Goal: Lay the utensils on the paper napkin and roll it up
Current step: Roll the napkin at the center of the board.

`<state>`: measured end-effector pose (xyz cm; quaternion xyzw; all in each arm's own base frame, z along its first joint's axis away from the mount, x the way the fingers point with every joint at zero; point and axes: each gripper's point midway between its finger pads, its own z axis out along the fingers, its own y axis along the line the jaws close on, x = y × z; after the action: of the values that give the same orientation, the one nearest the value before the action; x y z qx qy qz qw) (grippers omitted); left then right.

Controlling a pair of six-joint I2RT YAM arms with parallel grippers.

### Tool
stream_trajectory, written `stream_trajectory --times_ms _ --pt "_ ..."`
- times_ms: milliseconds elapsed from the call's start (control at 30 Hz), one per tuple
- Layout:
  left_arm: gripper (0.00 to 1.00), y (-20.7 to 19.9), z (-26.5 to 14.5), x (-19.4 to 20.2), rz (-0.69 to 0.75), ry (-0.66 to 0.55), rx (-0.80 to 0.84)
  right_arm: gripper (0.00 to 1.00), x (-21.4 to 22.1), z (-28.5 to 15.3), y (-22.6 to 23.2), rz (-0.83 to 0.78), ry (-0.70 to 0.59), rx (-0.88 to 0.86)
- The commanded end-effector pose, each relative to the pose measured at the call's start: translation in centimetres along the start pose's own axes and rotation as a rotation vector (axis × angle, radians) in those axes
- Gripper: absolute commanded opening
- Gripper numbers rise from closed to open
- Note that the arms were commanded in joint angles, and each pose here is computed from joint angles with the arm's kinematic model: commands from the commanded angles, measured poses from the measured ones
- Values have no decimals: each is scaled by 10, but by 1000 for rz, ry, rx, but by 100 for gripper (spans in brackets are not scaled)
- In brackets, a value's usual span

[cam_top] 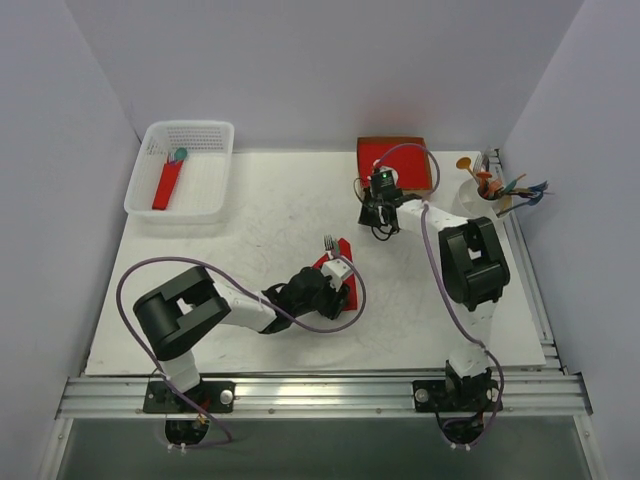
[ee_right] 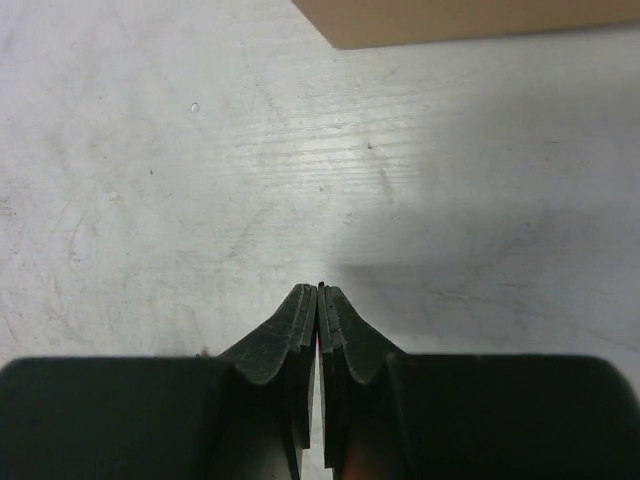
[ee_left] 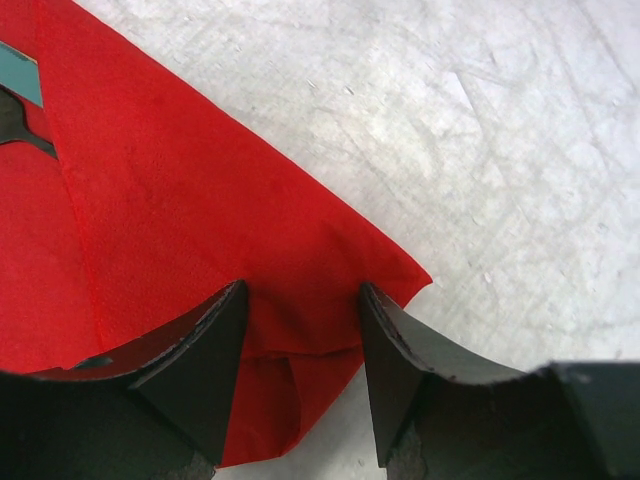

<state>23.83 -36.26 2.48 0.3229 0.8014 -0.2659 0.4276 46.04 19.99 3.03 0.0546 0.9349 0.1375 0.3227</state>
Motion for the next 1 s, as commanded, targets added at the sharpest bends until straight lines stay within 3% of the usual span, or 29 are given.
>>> stream_trajectory --times_ms 0,133,233,367,667,967 --pt "57 -13 -15 40 12 124 82 9 -30 -51 7 -20 -83 -33" --pt "57 -22 -19 34 35 99 143 22 1 -78 2 -32 -39 -84" --pt "57 -29 -22 31 49 88 189 26 13 -99 11 -26 -37 -174" --pt "57 -40 -23 28 67 58 257 24 48 -114 16 -26 -8 -317" --pt "57 -55 -25 31 116 59 358 19 83 -142 36 -35 -4 -562" --pt "57 -47 -23 33 106 66 312 15 106 -135 45 -78 82 -618"
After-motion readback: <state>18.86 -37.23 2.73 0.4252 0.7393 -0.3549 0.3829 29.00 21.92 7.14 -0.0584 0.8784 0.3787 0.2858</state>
